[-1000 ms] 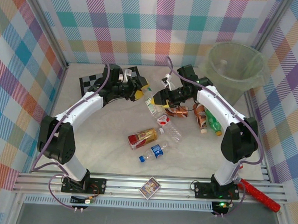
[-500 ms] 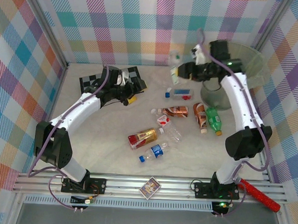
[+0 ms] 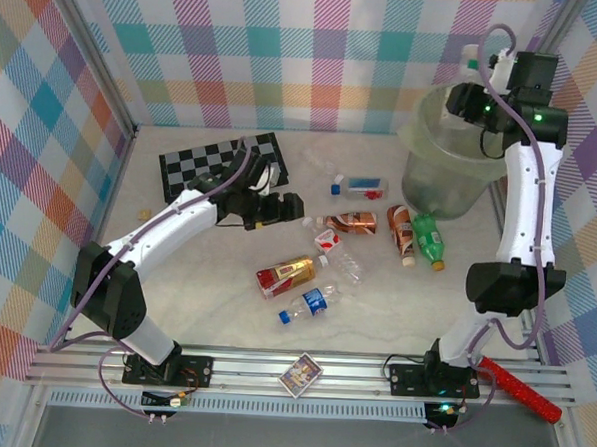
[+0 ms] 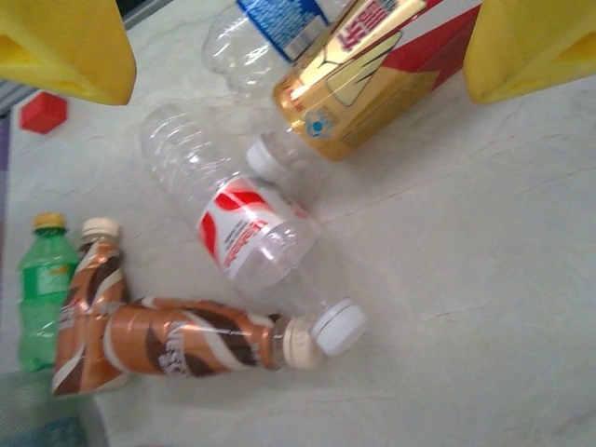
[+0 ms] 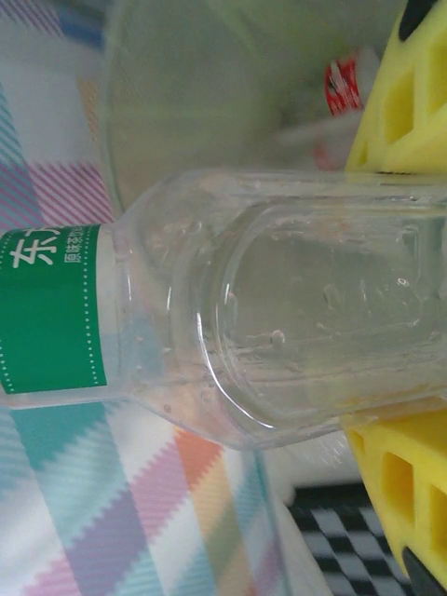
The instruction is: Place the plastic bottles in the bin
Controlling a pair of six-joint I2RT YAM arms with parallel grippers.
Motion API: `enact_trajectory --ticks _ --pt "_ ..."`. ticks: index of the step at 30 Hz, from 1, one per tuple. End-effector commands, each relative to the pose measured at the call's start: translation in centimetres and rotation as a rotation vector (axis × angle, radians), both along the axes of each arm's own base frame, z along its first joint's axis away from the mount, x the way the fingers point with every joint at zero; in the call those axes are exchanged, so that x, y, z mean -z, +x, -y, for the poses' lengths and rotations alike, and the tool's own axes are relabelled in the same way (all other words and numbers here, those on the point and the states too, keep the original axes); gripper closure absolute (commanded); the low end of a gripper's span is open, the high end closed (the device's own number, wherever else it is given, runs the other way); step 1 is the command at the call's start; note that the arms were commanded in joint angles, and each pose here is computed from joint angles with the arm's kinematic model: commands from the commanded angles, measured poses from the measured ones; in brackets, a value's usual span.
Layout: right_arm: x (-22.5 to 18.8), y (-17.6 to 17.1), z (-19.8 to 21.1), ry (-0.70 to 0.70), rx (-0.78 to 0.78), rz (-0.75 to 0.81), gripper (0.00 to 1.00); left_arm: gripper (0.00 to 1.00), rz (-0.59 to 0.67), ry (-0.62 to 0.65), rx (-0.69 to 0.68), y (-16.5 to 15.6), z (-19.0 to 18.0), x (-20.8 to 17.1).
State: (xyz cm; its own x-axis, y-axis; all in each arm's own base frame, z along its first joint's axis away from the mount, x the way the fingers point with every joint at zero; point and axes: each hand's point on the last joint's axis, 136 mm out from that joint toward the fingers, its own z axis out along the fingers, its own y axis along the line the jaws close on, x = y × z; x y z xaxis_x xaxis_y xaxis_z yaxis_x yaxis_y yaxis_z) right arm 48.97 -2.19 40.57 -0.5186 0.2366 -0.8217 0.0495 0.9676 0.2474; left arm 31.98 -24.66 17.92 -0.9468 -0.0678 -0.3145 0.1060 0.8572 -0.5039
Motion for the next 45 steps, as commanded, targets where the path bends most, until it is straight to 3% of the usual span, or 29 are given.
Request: enact_trajectory --ticks 1,9,14,20,29,37,45 --pt "0.4 1.8 2.9 -0.099 0.108 -0.001 0.57 0.1 0.016 0.097 0.076 -1.5 -0.4 0.3" --pt "5.5 3.8 6.6 -0.106 0.171 -0.138 0.57 0.1 -0.019 0.159 0.163 -3.6 0.2 2.1" --pt "8.6 4.1 6.5 -0.068 0.14 -0.219 0.54 0.09 -0.038 0.195 0.192 -4.4 0.3 3.4" --pt "11.3 3.9 6.7 -0.07 0.132 -0.294 0.33 0.09 -0.048 0.209 0.228 -4.8 1.0 4.4" --pt "10.3 3.7 6.7 -0.061 0.12 -0.272 0.16 0.06 -0.048 0.24 0.279 -5.3 1.7 5.3" --pt "7.0 2.3 5.7 -0.004 0.092 -0.215 0.01 0.04 -0.061 0.288 0.344 -6.0 1.6 6.3" --pt "5.2 -1.0 3.8 0.09 0.069 -0.225 0.01 0.02 -0.085 0.363 0.432 -7.0 0.8 8.1"
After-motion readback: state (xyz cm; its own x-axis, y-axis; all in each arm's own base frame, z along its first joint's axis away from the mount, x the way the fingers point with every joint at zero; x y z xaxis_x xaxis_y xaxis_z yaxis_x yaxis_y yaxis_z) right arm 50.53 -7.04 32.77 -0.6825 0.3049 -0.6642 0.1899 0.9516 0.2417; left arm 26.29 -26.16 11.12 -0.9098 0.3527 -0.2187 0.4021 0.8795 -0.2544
